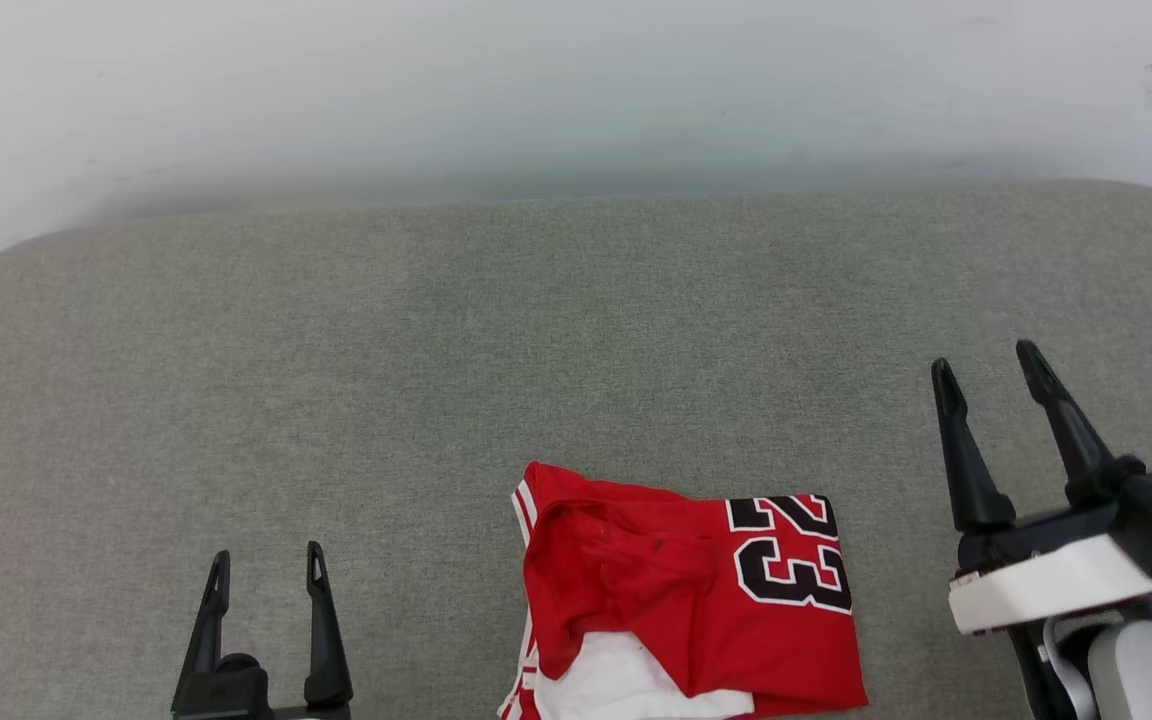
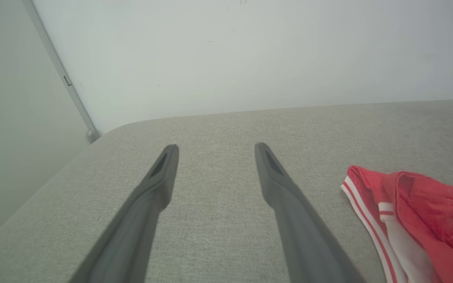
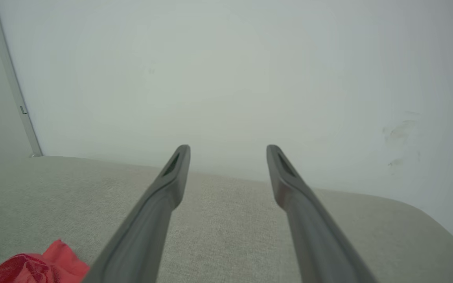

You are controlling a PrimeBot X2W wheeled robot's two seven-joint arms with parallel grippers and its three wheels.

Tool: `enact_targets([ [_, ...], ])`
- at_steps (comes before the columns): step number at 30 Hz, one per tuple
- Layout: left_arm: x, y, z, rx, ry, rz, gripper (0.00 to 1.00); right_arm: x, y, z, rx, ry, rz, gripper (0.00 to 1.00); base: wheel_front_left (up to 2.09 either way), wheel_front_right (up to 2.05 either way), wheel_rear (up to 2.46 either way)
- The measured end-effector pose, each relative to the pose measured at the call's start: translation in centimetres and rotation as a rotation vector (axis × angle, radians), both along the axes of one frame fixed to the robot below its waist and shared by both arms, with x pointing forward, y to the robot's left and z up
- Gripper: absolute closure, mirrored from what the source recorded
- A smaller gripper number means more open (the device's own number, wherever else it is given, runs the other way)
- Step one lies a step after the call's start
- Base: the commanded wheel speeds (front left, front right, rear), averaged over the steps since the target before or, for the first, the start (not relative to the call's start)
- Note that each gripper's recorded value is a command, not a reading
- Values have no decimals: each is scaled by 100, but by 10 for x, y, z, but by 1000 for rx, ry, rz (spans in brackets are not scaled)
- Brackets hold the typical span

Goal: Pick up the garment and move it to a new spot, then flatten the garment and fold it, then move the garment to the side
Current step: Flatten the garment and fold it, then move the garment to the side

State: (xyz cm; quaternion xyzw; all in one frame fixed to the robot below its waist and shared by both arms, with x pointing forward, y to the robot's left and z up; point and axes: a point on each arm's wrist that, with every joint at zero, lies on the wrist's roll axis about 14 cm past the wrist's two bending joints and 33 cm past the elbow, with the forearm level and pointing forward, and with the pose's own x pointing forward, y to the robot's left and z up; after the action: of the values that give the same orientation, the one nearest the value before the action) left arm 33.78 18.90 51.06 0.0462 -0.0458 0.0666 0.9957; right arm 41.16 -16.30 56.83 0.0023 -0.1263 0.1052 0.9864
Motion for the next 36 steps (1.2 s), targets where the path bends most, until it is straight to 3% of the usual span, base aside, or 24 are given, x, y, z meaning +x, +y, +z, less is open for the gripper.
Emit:
enact_targets([
  [13,-8,2,1,-2,-3,-6,0,-53,-15,-52,103,148,-118,0,0,0,0],
  [22,-13,3,-2,-8,7,-11,0,-71,-10,-66,124,195,-116,0,0,0,0],
  [30,-16,2,-2,-14,6,-13,0,-50,-6,-19,93,44,-92,0,0,0,0],
  [36,-15,2,-6,-17,20,-12,0,-20,-3,33,-33,-115,-21,0,0,0,0],
])
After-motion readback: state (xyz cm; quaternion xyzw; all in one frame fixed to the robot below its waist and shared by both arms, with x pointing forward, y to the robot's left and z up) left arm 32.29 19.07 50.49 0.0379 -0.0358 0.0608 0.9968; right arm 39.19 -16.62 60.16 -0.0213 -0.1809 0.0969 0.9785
